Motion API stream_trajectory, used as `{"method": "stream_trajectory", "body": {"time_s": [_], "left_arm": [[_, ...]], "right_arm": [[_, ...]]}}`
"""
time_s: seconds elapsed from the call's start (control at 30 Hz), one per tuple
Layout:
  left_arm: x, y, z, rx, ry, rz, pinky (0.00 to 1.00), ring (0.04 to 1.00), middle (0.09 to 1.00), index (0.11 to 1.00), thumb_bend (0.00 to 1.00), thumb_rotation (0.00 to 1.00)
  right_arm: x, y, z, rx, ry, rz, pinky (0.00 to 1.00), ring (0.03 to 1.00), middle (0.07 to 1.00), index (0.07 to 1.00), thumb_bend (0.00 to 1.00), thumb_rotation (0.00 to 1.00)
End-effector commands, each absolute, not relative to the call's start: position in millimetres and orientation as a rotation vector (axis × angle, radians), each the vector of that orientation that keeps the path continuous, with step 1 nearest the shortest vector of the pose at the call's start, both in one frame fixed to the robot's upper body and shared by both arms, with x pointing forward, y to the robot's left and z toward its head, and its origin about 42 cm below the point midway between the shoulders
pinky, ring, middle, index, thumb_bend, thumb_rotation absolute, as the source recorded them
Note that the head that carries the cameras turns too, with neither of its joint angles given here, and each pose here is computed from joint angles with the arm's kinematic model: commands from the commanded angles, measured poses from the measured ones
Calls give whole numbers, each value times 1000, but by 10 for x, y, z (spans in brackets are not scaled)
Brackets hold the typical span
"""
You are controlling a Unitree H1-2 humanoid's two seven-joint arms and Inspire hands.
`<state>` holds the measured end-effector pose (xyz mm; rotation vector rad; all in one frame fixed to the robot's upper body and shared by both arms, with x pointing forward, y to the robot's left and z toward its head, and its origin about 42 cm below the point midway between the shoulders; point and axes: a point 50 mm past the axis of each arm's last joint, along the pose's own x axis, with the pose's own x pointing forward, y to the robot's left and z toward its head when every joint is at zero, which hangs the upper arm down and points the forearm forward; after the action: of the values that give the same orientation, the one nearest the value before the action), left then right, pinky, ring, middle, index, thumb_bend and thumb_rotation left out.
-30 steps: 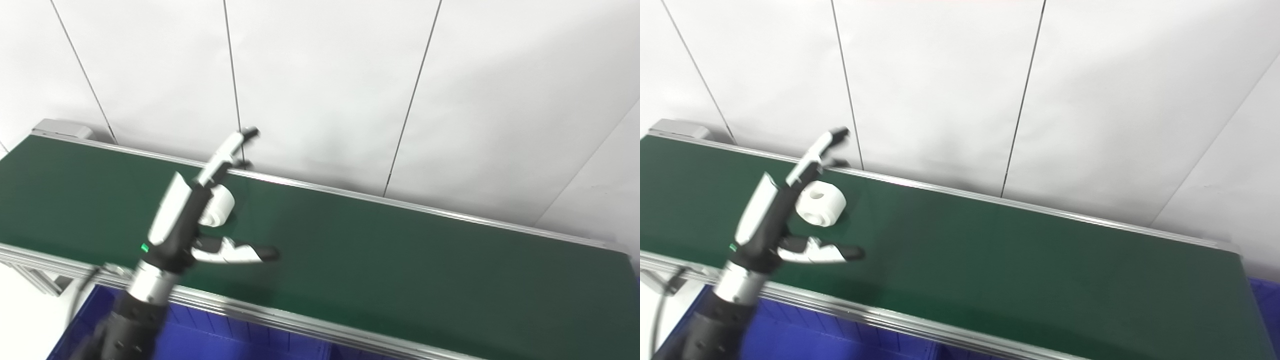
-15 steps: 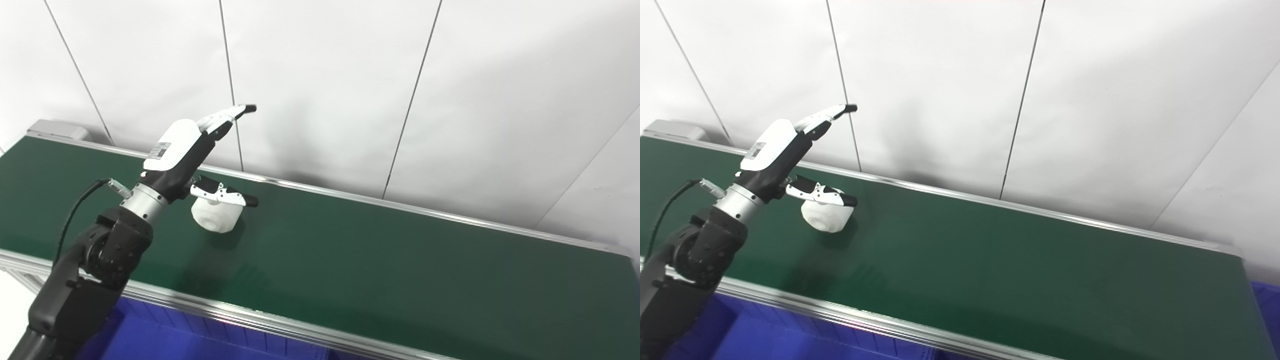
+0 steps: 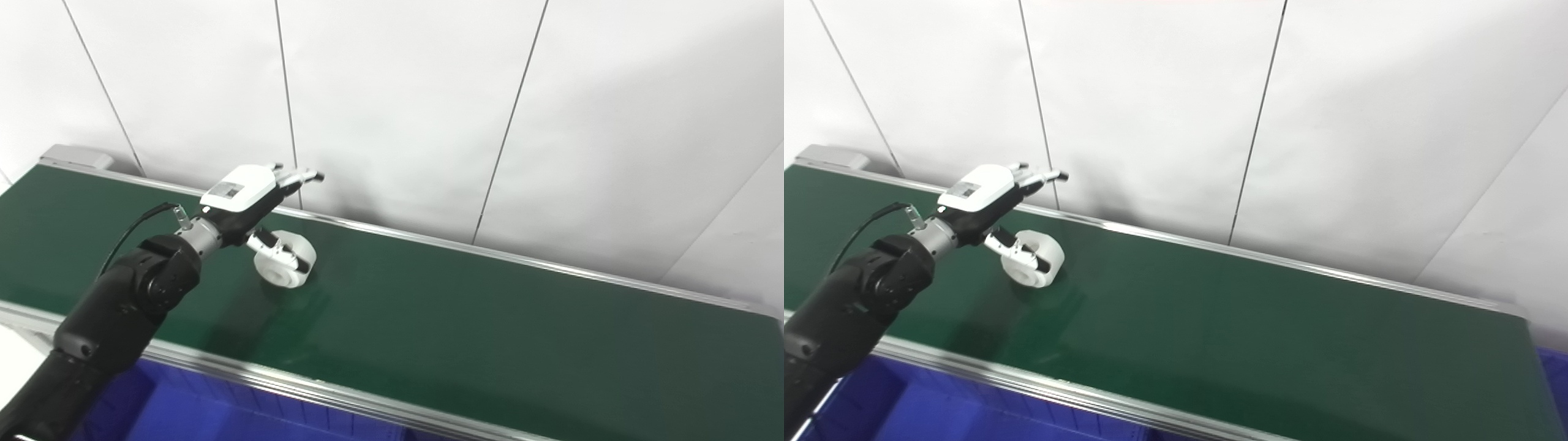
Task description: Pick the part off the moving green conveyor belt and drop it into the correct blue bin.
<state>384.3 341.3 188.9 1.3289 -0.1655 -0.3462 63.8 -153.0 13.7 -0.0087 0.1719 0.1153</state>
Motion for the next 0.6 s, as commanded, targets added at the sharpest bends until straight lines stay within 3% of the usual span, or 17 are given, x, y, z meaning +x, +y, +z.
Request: {"method": "stream_trajectory", "body": {"time_s": [0.0,0.57], "left_arm": [[3984,3497,2135,1359,-190,-327,930,931,939,916,979,453],[4065,3271,1741,1380,-59,-465,951,940,941,923,963,428]], "right_arm": [[641,-1488,248,23,97,113,1000,1000,1000,1000,697,971],[628,-1460,270,23,92,114,1000,1000,1000,1000,696,973]]}}
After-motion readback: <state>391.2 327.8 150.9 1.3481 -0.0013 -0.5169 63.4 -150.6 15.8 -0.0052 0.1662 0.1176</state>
